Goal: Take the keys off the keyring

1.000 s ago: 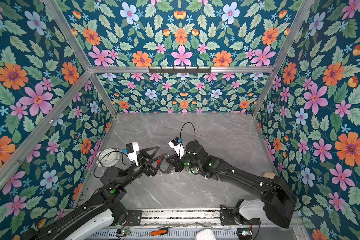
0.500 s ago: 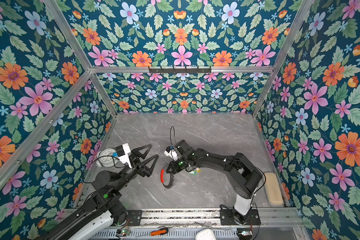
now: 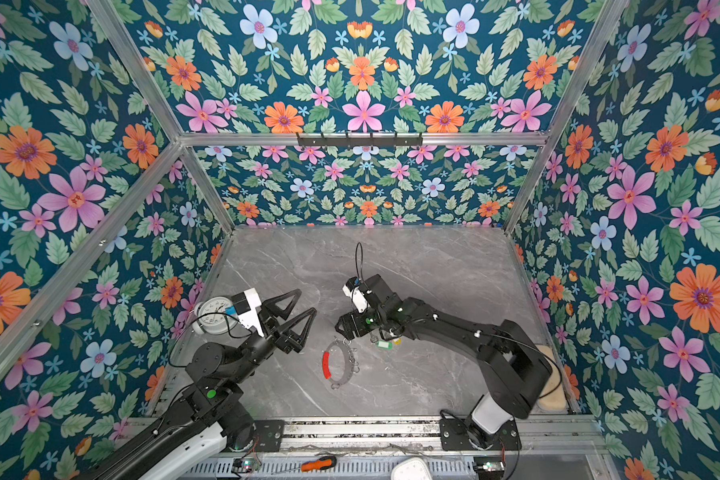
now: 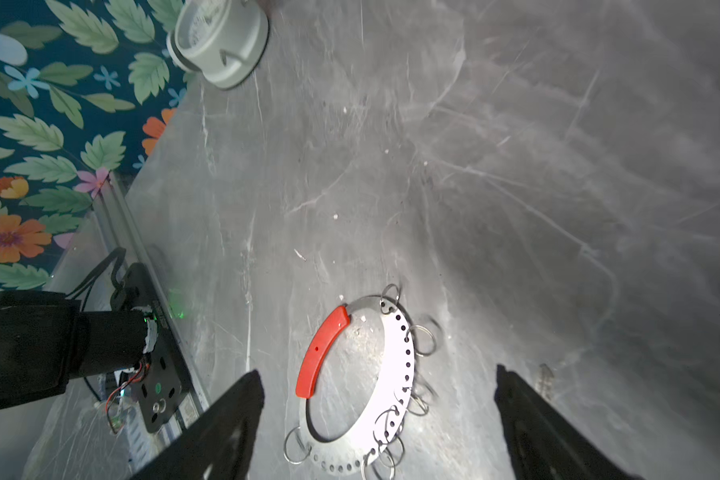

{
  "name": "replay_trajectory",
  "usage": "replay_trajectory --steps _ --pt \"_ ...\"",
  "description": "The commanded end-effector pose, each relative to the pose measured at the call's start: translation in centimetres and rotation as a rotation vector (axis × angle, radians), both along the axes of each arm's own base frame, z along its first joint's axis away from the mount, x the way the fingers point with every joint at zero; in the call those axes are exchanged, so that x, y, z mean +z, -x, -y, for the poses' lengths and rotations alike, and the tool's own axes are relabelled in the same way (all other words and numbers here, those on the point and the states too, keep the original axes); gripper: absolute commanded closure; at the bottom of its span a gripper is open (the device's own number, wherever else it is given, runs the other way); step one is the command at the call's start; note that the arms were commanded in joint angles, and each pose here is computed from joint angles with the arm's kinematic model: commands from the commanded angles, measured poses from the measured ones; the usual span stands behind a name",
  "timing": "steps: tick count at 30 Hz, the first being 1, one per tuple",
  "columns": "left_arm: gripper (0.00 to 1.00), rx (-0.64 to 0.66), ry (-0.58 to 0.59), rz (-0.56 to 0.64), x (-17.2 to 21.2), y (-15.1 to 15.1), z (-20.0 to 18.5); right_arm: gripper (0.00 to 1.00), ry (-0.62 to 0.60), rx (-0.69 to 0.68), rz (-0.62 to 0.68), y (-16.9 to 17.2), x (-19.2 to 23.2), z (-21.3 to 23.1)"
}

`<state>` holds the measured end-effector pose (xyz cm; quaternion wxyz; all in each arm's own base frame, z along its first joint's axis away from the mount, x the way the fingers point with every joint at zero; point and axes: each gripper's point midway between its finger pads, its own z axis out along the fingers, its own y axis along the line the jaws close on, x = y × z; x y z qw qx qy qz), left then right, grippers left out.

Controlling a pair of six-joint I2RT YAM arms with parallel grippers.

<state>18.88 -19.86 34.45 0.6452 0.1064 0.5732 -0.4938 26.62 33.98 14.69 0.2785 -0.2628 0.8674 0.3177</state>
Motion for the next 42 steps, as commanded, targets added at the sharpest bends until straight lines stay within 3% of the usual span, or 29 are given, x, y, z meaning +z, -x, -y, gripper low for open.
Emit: replay_trajectory --steps 1,4,12,17,21,26,30,32,35,38,42 --pt "0.0 0.078 -0.01 0.004 -0.1 -1.0 -0.7 0.11 -0.048 -0.117 0.146 -1.6 3.1 1.6" --pt "0.0 0.195 -0.055 -0.026 -1.2 -3.0 -1.4 0.11 -0.085 -0.176 0.22 -1.4 5.2 3.4" --pt "0.0 0.667 -0.142 -0.094 -4.5 -9.1 -5.7 0.05 -0.108 -0.385 0.333 -1.2 7.7 8.8" --pt "0.0 0.883 -0.336 -0.137 -6.8 -13.9 -8.4 0.01 -0.115 -0.556 0.348 -1.4 8.1 12.2" --pt "0.0 1.068 -0.387 -0.233 -9.7 -16.6 -14.2 0.01 -0.105 -0.559 0.386 -1.2 8.3 12.9" --pt "0.0 1.297 -0.666 -0.347 -14.5 -18.2 -19.0 0.01 -0.046 -0.618 0.419 -1.7 8.8 14.4" --pt "0.0 1.388 -0.776 -0.404 -17.8 -18.6 -21.2 0.01 -0.018 -0.63 0.442 -1.7 9.5 15.1" --pt "0.0 1.417 -0.758 -0.425 -18.9 -18.5 -22.8 0.01 -0.003 -0.65 0.446 -1.7 9.6 15.8" --pt "0.0 1.352 -0.73 -0.454 -20.7 -18.8 -23.7 0.01 -0.004 -0.662 0.428 -1.7 9.3 16.6" --pt "0.0 1.361 -0.688 -0.363 -20.4 -18.5 -24.3 0.01 -0.053 -0.688 0.418 -1.9 9.1 17.6" --pt "0.0 1.264 -0.703 -0.334 -21.4 -19.1 -23.6 0.01 -0.116 -0.655 0.456 -1.9 9.2 18.0"
